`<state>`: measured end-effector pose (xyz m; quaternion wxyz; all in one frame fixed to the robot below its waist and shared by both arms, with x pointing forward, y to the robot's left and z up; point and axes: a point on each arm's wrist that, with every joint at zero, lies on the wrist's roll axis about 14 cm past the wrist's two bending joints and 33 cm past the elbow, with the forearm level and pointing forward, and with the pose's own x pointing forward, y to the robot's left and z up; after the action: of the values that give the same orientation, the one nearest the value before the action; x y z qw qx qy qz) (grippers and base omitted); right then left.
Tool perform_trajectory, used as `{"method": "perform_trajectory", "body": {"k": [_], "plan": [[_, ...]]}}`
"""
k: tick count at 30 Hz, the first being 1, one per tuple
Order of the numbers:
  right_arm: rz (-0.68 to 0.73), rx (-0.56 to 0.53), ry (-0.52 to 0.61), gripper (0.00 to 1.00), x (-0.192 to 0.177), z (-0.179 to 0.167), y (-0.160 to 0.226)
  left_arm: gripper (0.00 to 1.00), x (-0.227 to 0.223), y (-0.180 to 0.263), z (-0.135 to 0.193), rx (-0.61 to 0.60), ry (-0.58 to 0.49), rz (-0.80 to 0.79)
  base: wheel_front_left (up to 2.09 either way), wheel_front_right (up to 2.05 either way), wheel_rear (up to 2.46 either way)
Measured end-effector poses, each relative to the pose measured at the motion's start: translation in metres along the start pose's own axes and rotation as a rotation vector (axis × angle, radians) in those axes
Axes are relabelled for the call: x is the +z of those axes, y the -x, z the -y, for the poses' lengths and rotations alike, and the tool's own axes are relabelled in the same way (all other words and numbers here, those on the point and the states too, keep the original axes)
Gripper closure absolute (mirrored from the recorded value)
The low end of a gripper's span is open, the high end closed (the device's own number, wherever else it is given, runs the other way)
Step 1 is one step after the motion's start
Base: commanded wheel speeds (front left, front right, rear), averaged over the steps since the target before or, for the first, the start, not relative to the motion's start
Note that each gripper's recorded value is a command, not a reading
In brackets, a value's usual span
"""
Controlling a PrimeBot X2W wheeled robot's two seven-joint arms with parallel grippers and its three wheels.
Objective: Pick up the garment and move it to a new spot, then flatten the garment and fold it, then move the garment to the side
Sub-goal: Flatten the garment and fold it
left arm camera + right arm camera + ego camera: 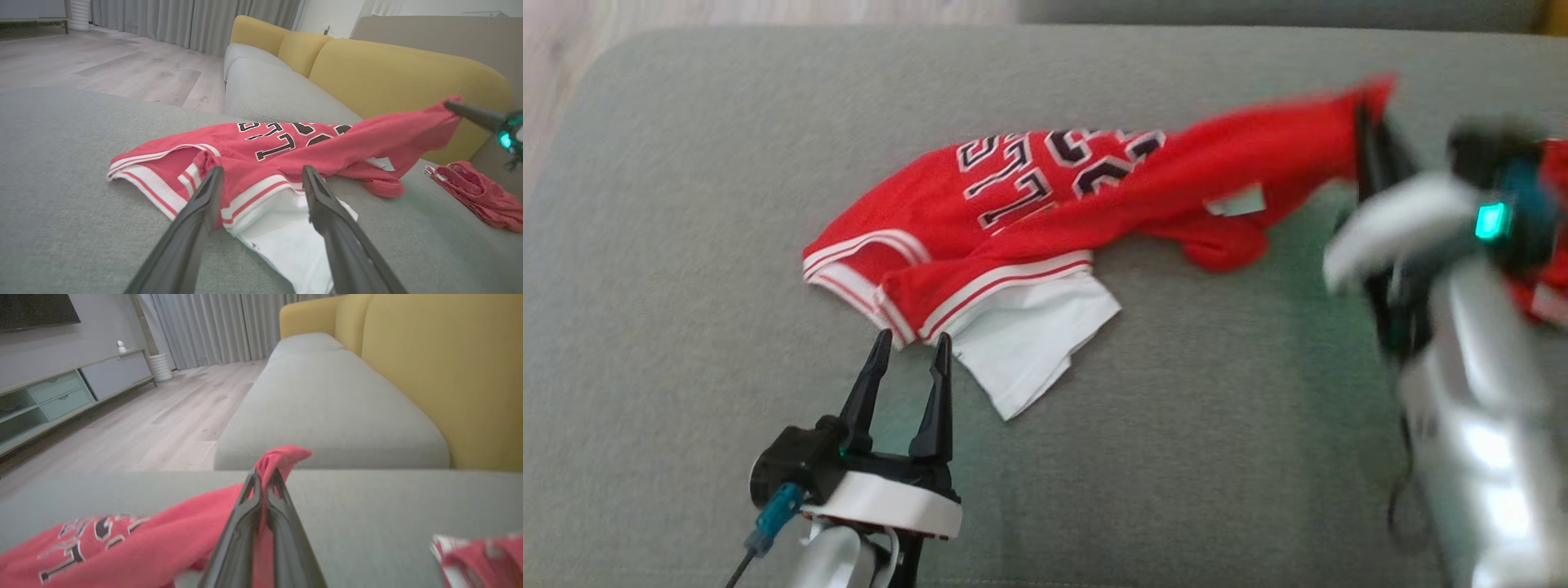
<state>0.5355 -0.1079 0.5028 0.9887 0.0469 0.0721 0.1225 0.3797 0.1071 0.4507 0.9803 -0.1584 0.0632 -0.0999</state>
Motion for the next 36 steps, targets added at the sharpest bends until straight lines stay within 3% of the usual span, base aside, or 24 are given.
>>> {"method": "perform_trajectory", "body": {"k": [5, 12, 14, 15, 16, 29, 36], "plan": [[-0.077, -0.086, -0.054, 1.0, -0.056, 0.022, 0.064, 0.0, 0.009, -0.004, 0.012, -0.043, -0.01, 0.024, 0.0, 0.0, 0.0], [-0.114, -0.164, -0.132, 1.0, -0.093, 0.034, 0.118, 0.0, 0.009, -0.002, 0.014, -0.051, -0.019, 0.026, 0.0, 0.0, 0.0], [-0.114, -0.171, -0.162, 0.57, -0.099, 0.033, 0.124, 0.0, 0.01, -0.002, 0.013, -0.052, -0.023, 0.026, 0.0, 0.0, 0.0], [-0.112, -0.173, -0.168, 0.16, -0.101, 0.032, 0.126, 0.0, 0.01, -0.002, 0.013, -0.052, -0.024, 0.027, 0.0, 0.0, 0.0], [-0.111, -0.173, -0.167, 0.0, -0.102, 0.031, 0.129, 0.0, 0.01, -0.001, 0.013, -0.053, -0.025, 0.028, 0.0, 0.0, 0.0], [-0.183, -0.217, -0.173, 0.0, -0.135, 0.036, 0.163, 0.0, 0.009, 0.005, 0.011, -0.035, -0.022, 0.023, 0.0, 0.0, 0.0], [-0.069, -0.222, -0.135, 0.0, -0.102, 0.042, 0.158, 0.0, 0.004, 0.008, 0.01, -0.025, 0.003, 0.008, 0.0, 0.0, 0.0]]}}
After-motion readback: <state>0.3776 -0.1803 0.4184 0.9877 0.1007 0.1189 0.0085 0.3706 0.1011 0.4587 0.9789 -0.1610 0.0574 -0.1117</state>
